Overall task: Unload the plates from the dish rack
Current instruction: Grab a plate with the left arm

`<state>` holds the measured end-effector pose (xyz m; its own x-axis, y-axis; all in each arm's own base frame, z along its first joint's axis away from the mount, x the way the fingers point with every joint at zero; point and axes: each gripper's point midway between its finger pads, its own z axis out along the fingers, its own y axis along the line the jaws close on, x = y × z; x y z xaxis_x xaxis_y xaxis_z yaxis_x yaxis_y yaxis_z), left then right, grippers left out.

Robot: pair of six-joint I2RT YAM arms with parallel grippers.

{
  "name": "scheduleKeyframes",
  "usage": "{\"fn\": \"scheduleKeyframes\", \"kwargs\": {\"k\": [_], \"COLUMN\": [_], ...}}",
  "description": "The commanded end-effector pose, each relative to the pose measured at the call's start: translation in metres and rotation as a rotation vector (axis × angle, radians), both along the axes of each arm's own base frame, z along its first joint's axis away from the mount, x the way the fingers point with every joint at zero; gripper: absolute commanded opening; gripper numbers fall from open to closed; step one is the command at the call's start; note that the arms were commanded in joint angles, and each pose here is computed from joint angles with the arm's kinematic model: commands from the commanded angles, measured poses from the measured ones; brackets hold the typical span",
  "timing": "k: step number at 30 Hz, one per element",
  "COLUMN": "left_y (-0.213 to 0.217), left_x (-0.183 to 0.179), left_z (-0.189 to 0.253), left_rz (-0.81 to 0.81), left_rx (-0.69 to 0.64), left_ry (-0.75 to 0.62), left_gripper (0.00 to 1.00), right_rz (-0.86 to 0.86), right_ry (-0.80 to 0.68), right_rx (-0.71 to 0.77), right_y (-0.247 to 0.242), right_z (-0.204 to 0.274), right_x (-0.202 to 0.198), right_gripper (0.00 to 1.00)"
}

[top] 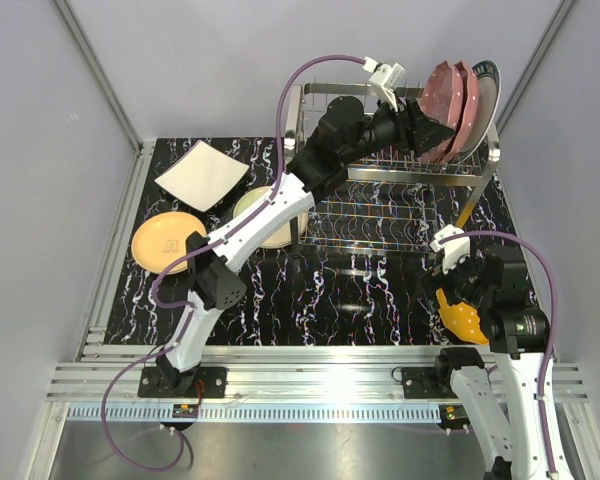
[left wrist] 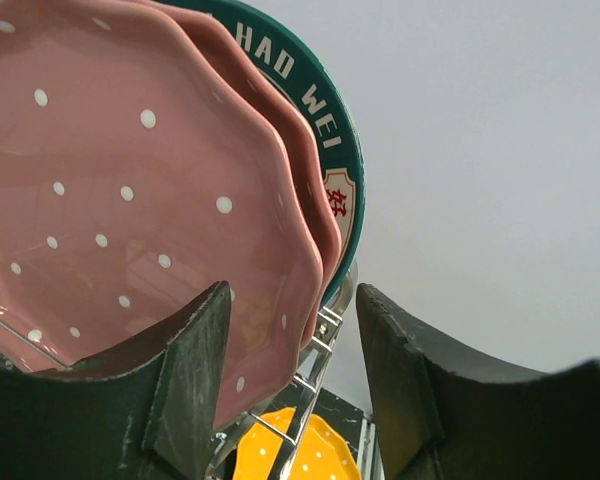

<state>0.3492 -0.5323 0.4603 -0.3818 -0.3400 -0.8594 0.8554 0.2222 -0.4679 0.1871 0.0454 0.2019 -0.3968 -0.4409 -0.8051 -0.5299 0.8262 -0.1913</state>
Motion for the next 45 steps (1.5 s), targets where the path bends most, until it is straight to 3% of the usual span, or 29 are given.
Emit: {"fn": "scheduleKeyframes", "kwargs": {"k": [1,14,17,24,28,35,37,45], "left_y": [0.001,-0.009,-0.010,-0.011,-0.008,-0.002,0.001,0.018], "left_x": [-0.007,-0.003,0.000,0.000,-0.003,-0.013,-0.014,-0.023], "left_z": [0.029,0.010,0.009,0.008,0.019,0.041,0.049,0.092], "left_rz": [-0.011,0.061,0.081,0.091,0.090,0.082,0.086,0.094], "left_rx": [-0.058,0.047,0.059,0.068,0.043,-0.003,-0.025,-0.167], "left_ry": [-0.106,-0.253,-0.276,-0.296,-0.318,-0.354,-0.366,-0.381], "left_gripper": [0.55,0.51,0.46,0.22,0.12,0.06,0.00,0.00], "right_rz": [0.008,0.005,0.005,0.006,0.005,0.004,0.005,0.005], "right_ry": [-0.049,-0.053,-0.050,-0.051,-0.054,-0.055,-0.058,-0.058], "right_rx": [0.003,-0.001,-0.001,0.000,-0.001,-0.001,0.000,0.000], "right_y": [0.001,0.000,0.000,0.000,0.000,0.000,0.000,0.000], "right_z": [0.009,0.008,0.007,0.007,0.008,0.008,0.008,0.008], "right_x": [0.006,0.006,0.006,0.006,0.006,0.006,0.006,0.005], "right_gripper": [0.94,0.94,0.94,0.94,0.94,0.94,0.94,0.94]}}
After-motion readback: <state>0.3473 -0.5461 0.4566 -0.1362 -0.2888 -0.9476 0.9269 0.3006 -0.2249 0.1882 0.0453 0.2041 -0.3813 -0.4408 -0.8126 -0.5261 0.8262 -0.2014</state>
